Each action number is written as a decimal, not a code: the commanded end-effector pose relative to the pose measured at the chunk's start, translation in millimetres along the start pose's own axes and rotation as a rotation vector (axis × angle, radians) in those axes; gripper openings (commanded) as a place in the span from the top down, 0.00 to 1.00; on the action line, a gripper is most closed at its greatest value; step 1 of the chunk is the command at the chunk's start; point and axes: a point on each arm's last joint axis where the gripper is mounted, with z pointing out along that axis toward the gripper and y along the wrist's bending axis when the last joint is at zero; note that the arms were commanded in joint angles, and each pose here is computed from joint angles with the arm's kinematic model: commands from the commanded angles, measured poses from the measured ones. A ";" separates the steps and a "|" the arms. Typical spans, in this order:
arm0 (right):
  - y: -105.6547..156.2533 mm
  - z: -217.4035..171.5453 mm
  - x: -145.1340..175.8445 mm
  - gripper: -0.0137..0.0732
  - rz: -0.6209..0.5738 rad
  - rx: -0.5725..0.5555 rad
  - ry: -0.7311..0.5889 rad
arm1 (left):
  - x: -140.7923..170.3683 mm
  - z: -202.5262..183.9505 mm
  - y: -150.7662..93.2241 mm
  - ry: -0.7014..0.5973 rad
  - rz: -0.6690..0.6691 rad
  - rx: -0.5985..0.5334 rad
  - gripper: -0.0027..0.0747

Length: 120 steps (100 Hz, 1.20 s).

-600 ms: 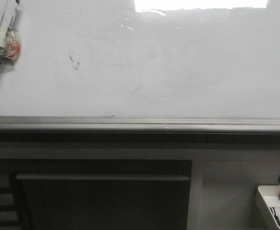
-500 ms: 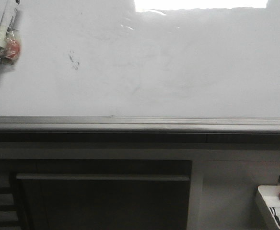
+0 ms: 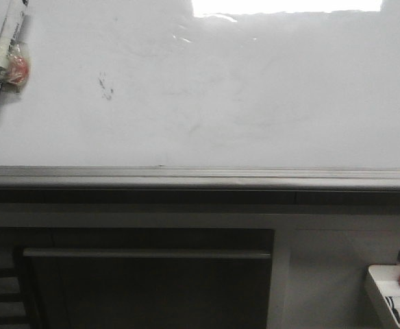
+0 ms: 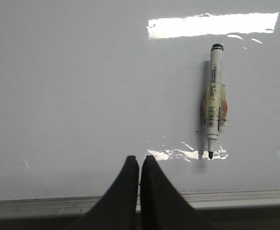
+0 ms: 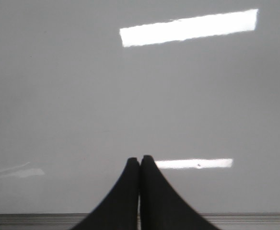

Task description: Write number 2 on whiteboard

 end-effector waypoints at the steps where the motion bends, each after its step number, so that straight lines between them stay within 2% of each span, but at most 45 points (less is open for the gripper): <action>1: -0.1 -1.2 0.6 0.93 -0.009 -0.005 -0.074 | 1.9 -1.2 -0.1 -0.075 -0.017 0.000 0.99; 38: 0.1 -1.6 -3.1 0.93 -0.009 -0.007 -0.115 | 1.5 -1.3 -0.1 -0.079 -0.017 0.000 0.99; 54: 0.6 -2.7 -11.2 0.93 -0.009 -0.010 -0.190 | -5.2 -2.0 -0.2 -0.133 -0.017 0.002 0.99; 64: 1.3 -3.5 -21.9 0.93 -0.009 -0.011 -0.180 | -19.7 -4.0 -0.1 -0.179 -0.020 0.003 0.99; 80: 3.7 -7.4 -54.6 0.93 -0.040 -0.007 -0.125 | -62.7 -13.1 0.4 -0.277 -0.023 0.002 0.99; 87: 4.5 -7.8 -71.2 0.93 -0.056 -0.002 -0.092 | -82.3 -15.6 0.8 -0.256 -0.023 0.000 0.99; 103: 6.5 -1.7 -109.4 0.93 -0.060 0.007 0.004 | -120.8 -11.9 2.5 -0.111 0.012 -0.017 0.99; 120: 8.0 18.6 -140.7 0.93 -0.085 0.019 0.196 | -148.2 5.8 6.1 0.065 0.080 -0.049 0.99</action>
